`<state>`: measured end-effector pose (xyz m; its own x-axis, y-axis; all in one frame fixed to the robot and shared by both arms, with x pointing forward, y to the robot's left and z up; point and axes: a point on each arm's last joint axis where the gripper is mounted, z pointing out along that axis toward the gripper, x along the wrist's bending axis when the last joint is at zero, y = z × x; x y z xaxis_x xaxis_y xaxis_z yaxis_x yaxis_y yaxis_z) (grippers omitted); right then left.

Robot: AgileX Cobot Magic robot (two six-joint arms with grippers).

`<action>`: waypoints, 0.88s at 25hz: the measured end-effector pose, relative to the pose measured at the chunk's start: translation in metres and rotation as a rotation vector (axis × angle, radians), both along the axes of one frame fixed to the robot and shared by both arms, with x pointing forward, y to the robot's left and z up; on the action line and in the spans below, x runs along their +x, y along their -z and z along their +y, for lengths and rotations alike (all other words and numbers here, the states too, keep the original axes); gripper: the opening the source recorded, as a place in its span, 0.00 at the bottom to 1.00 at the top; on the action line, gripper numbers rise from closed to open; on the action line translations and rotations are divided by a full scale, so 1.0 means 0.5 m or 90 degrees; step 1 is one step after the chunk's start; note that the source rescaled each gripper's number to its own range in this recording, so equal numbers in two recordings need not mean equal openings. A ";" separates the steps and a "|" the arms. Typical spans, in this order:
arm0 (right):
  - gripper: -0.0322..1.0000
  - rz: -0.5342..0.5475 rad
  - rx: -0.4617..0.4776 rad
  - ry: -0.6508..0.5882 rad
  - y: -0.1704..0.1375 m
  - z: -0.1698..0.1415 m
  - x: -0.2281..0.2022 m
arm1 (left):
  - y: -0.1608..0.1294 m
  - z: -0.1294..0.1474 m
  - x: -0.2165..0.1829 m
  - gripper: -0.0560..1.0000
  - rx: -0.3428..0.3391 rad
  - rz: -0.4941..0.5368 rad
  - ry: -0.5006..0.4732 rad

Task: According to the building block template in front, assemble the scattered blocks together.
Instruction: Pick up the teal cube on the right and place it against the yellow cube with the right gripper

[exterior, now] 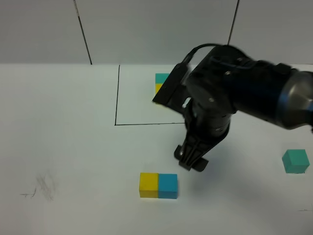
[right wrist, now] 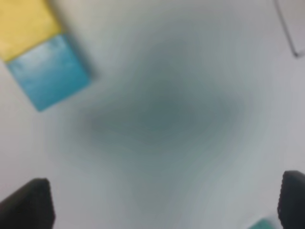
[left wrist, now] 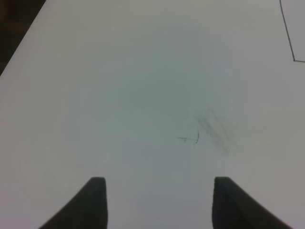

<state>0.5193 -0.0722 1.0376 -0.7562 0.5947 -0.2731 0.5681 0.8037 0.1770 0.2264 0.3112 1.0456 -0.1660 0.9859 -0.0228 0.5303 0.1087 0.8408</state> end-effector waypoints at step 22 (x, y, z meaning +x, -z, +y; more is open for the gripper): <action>0.91 -0.138 0.146 0.566 0.088 -0.391 0.034 | 0.000 0.000 0.000 0.16 0.002 0.000 0.001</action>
